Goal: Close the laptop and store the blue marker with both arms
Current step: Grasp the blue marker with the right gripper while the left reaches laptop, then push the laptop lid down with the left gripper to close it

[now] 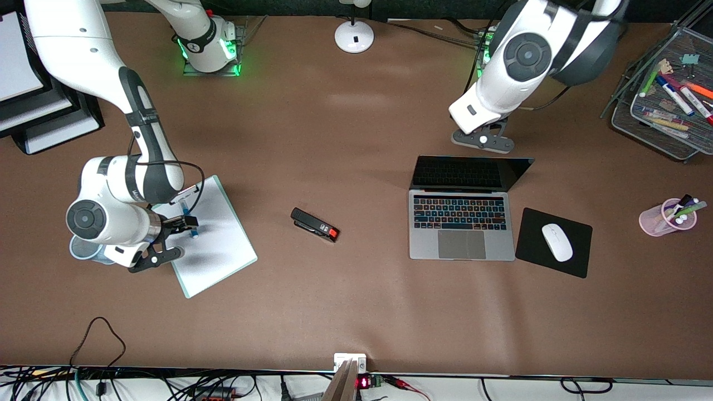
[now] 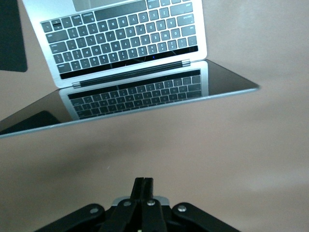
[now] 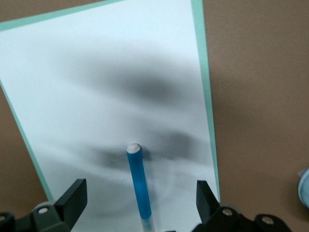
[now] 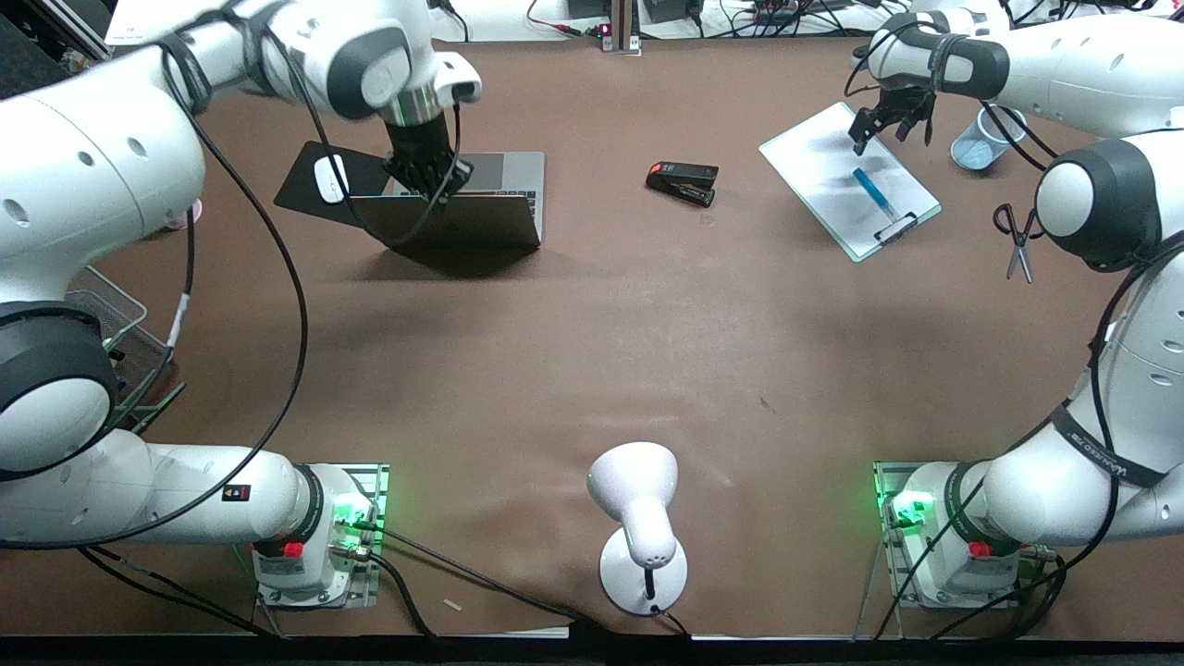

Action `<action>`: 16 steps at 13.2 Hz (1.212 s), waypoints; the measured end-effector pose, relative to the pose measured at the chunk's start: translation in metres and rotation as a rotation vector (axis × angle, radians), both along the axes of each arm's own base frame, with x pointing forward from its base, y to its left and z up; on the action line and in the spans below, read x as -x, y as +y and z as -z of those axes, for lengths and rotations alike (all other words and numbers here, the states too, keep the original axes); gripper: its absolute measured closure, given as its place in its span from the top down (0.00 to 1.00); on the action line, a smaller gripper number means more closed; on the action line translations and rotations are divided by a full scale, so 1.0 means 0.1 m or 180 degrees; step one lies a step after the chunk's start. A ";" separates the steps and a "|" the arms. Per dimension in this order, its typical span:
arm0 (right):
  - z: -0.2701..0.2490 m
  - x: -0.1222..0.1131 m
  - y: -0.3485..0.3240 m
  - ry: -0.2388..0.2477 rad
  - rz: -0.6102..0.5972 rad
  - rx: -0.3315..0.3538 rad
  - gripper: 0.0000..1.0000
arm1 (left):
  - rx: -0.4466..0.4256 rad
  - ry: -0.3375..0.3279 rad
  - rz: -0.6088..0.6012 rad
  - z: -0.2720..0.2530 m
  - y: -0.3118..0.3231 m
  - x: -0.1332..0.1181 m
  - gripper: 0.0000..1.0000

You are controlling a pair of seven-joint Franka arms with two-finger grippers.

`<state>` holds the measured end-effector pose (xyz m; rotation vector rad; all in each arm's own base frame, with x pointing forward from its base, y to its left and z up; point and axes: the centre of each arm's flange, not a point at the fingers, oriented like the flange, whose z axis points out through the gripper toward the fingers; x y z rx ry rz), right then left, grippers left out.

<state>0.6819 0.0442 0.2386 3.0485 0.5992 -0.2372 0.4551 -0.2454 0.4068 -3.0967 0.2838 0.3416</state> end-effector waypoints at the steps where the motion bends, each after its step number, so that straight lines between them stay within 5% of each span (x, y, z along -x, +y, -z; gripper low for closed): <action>1: 0.06 -0.01 0.00 -0.0011 -0.0121 -0.0017 1.00 | 0.0007 -0.0029 -0.0024 0.12 0.04 0.02 0.01; 5: 0.29 -0.01 0.01 0.0013 -0.0456 -0.0060 0.98 | 0.0096 -0.0242 -0.0182 0.33 0.25 -0.08 0.01; 16: 0.49 0.05 0.03 0.0114 -0.0479 -0.0059 0.69 | 0.0190 -0.0671 -0.0227 0.59 0.56 -0.62 0.01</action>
